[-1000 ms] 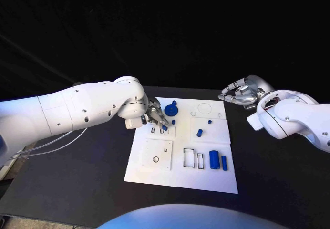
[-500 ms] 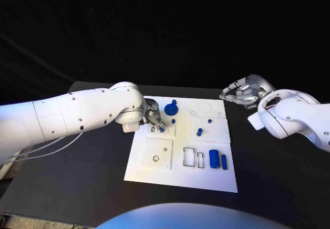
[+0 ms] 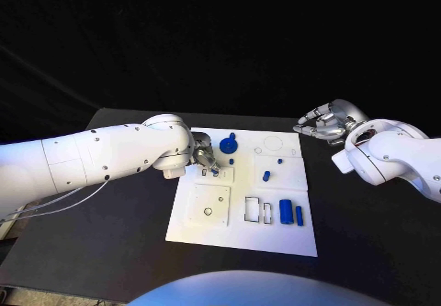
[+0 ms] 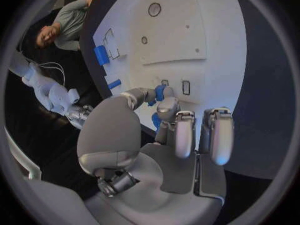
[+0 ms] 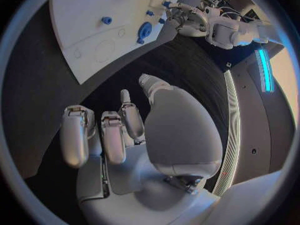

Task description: Assemble the parts on the task board

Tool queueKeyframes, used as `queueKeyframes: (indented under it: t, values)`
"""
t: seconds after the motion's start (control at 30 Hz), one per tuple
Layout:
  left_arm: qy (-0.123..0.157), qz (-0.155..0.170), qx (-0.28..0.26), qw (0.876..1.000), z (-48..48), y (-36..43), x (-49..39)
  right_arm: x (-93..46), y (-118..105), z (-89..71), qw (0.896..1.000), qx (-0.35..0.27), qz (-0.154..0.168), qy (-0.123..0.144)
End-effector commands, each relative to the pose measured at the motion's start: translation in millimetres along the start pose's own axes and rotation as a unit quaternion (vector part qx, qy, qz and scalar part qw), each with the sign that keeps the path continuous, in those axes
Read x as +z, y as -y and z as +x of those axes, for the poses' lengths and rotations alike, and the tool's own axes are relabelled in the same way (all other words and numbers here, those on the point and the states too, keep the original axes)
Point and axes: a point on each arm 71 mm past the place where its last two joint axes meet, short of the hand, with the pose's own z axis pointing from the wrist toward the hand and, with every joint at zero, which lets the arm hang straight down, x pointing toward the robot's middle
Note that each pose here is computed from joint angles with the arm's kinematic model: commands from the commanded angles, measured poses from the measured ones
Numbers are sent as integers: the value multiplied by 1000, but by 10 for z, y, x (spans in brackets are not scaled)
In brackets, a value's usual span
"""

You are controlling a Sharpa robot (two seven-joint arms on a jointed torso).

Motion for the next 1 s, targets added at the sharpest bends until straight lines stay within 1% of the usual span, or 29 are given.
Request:
queueKeyframes:
  t: [0.03, 0.33, 1.0]
  values:
    - [11, 7, 6, 1000, -1, 19, 1, -2, -2, 8, 1000, -4, -3, -3]
    - [0, 6, 12, 1000, 41, 19, 8, -1, 1, 11, 1000, -4, -2, -4]
    - [-15, 2, 20, 1000, 75, 16, 10, -1, 8, 19, 1000, -5, 0, -7]
